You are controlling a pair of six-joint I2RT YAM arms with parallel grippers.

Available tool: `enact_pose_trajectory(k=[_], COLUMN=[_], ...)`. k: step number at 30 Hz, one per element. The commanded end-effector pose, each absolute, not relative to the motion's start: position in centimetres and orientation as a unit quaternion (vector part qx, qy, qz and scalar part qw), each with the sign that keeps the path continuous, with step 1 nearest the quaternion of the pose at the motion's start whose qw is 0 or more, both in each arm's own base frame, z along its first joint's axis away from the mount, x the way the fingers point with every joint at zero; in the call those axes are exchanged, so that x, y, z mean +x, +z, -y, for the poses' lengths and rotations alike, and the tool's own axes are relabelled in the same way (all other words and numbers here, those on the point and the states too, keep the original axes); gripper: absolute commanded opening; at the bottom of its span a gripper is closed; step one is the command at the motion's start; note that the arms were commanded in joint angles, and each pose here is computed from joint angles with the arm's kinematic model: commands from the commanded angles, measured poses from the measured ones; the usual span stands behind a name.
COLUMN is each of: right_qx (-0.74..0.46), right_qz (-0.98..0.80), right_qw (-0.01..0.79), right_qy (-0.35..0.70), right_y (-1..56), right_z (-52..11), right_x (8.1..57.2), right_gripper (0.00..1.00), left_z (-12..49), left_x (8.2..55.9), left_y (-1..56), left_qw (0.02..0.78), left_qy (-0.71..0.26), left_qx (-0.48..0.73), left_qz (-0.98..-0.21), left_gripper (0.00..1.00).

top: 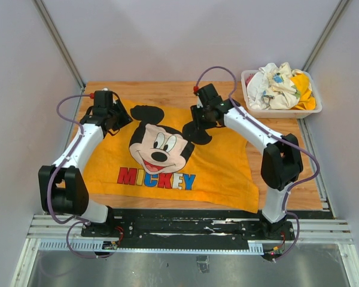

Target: Remove the trousers from the hanger

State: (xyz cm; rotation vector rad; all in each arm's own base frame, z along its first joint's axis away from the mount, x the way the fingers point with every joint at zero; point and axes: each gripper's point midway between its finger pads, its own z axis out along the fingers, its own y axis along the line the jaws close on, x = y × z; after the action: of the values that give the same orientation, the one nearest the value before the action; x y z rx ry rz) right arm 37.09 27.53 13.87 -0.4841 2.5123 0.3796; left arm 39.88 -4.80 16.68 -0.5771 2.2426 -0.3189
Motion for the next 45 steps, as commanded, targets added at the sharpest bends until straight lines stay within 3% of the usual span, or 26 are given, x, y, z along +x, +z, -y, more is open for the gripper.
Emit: enact_pose_trajectory(k=[1,10,27,33,40,45], right_qx=[-0.094,-0.063,-0.020,-0.025,-0.032,-0.036], right_qz=[-0.943,-0.950,-0.949,-0.949,-0.948,-0.944], right_qw=[0.297,0.262,0.278,0.281,0.285,0.295], right_qy=[0.118,0.156,0.144,0.143,0.137,0.140], right_y=[13.6,10.4,6.9,6.6,7.7,10.6], right_z=[-24.9,-26.1,-24.7,-24.9,-24.3,-23.7], right_x=[40.6,43.6,51.8,52.6,51.7,49.1], right_gripper=[0.43,0.49,0.51,0.52,0.53,0.53], left_z=[5.5,9.3,5.0,4.5,4.6,4.2], left_x=[42.3,45.4,37.2,32.9,30.9,29.2], left_y=[17.8,16.3,5.9,6.1,10.8,10.9], left_qw=[0.411,0.398,0.297,0.268,0.303,0.308], left_qy=[-0.149,-0.144,-0.016,-0.011,-0.040,-0.044], left_qx=[-0.220,-0.181,-0.195,-0.205,-0.242,-0.284], left_qz=[-0.872,-0.888,-0.935,-0.941,-0.921,-0.907], left_gripper=[0.47,0.47,0.47,0.47,0.47,0.47])
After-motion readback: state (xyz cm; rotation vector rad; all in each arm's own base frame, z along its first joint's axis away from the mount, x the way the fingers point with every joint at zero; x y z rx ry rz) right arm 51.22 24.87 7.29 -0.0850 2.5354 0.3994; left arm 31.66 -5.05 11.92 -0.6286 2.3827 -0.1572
